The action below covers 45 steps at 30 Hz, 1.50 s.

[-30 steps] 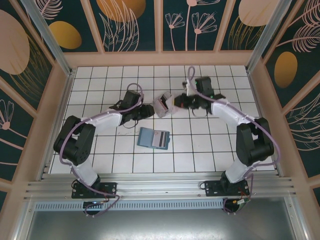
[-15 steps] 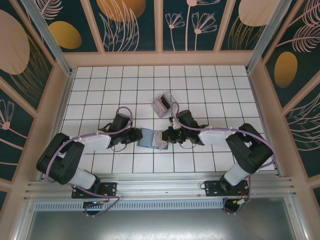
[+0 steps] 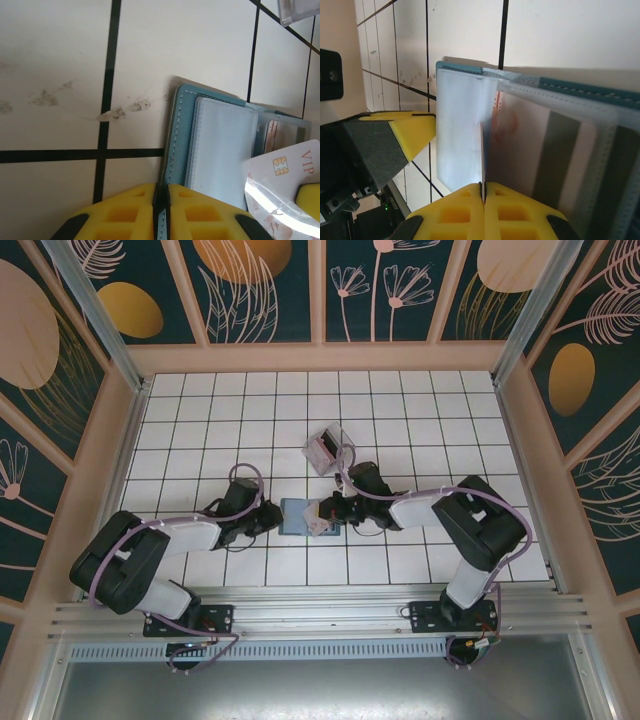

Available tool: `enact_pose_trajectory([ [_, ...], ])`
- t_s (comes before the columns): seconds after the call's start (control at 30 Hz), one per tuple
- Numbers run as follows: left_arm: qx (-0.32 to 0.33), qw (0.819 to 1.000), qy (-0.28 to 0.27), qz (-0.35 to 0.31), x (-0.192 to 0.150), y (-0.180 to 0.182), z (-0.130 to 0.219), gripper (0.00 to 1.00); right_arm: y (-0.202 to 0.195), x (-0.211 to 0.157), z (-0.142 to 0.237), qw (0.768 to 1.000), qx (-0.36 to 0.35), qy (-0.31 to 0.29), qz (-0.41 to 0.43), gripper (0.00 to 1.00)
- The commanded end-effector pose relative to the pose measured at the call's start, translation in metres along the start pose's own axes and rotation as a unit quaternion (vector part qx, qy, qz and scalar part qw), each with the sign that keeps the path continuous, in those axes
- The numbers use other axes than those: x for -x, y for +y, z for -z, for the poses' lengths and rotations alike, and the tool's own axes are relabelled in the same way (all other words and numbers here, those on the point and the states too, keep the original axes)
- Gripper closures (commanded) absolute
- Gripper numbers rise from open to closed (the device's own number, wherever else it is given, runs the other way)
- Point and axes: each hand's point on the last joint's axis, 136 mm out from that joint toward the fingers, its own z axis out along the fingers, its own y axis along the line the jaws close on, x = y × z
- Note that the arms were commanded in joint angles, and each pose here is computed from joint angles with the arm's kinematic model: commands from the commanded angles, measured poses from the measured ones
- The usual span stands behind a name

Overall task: Put the credit cards into the card holder
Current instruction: Insert the credit card into the card slot.

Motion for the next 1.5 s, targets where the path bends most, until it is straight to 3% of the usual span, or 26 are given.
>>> enact_pose_trajectory([
  [0.0,0.020,0.997,0.076,0.019,-0.043,0.014,-0.008,0.86,0.001,0.002,-0.007,1.000,0.005,0.002,-0.001,0.98],
  [0.47,0.020,0.996,0.081,0.025,-0.052,0.012,-0.009,0.89,-0.013,0.020,-0.009,0.999,-0.011,-0.052,-0.012,0.99],
  [0.9,0.016,0.996,0.086,0.027,-0.057,0.009,-0.012,0.90,-0.016,0.008,-0.012,0.998,-0.043,-0.046,-0.006,0.98],
  [1.47,-0.004,0.996,0.081,0.037,-0.061,0.001,-0.014,0.99,-0.023,-0.006,-0.010,0.996,-0.089,-0.021,-0.007,0.97],
])
